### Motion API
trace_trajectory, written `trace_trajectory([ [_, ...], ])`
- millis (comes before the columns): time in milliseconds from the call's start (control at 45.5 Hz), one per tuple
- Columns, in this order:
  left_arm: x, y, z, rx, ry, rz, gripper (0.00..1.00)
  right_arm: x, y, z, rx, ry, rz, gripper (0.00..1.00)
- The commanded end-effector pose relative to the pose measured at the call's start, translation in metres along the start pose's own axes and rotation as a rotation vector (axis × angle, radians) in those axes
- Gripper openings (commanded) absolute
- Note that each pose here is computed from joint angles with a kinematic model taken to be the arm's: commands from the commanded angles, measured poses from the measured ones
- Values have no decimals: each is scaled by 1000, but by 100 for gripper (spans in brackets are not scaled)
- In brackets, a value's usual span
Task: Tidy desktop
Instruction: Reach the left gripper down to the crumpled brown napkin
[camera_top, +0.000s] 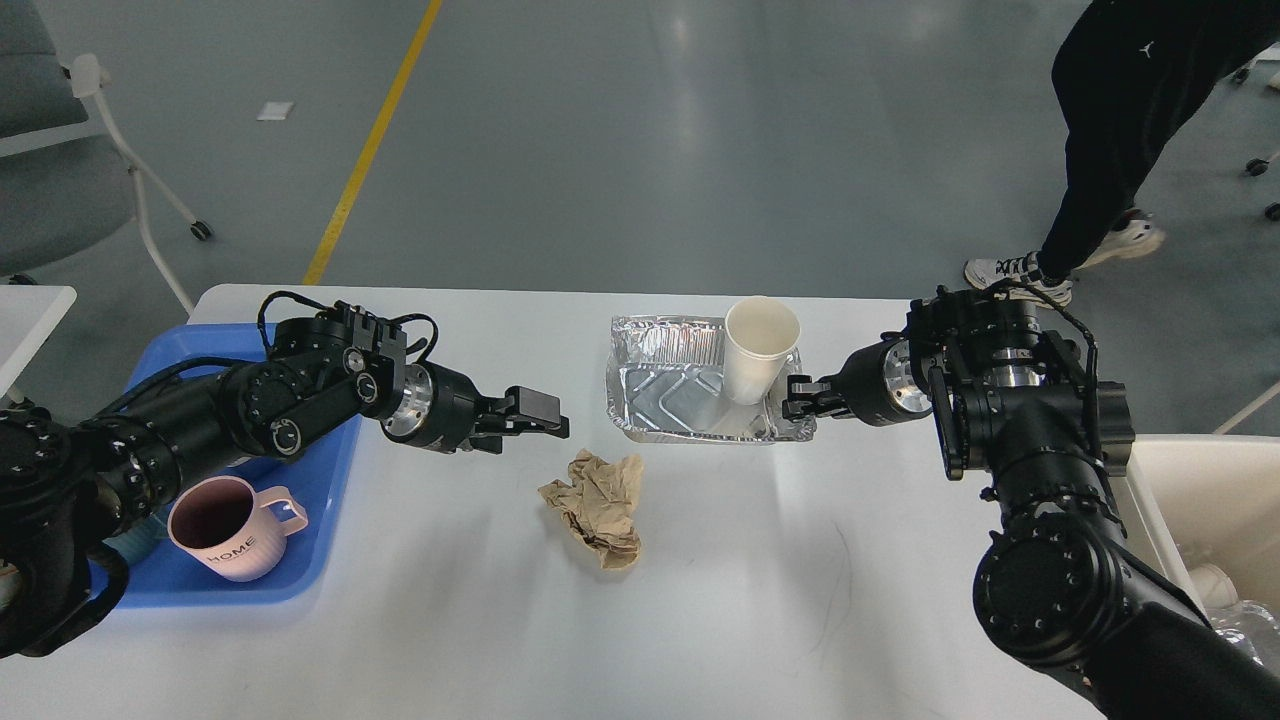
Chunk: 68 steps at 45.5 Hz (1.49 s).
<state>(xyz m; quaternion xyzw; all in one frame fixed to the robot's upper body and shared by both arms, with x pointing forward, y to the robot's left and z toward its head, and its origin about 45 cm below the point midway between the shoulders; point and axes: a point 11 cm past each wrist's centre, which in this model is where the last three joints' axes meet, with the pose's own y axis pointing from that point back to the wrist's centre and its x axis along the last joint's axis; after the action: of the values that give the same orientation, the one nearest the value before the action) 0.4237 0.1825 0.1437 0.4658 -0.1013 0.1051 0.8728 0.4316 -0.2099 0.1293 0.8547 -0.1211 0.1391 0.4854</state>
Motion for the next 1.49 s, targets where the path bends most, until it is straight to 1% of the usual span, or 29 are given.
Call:
trace_trajectory([
  [0,-9,-16,-1,41,10,-10,98,-1,1,3,-4,-3,0,0],
  [110,-16,-30,-3,82,25,-9,98,-1,0,2,-2,-2,0,0],
  [549,-46,-71,15,57,38,-12,98,-4,0,6,-3,-11,0,0],
  [835,-40,-77,23,38,14,82,98,-6,-1,9,-3,-19,15,0],
  [945,-41,-79,28,32,9,83,98,-8,-1,10,-6,-21,13,0],
  [1252,-61,-89,22,45,28,39,97,-8,-2,11,-7,-16,20,0],
  [1340,-61,-89,20,49,32,41,97,-9,-2,12,-7,-11,24,0],
  [1384,-60,-89,19,55,34,42,96,-9,-2,12,-7,-12,23,0],
  [1472,-61,-90,19,72,34,35,90,-12,-3,14,-9,-15,22,0],
])
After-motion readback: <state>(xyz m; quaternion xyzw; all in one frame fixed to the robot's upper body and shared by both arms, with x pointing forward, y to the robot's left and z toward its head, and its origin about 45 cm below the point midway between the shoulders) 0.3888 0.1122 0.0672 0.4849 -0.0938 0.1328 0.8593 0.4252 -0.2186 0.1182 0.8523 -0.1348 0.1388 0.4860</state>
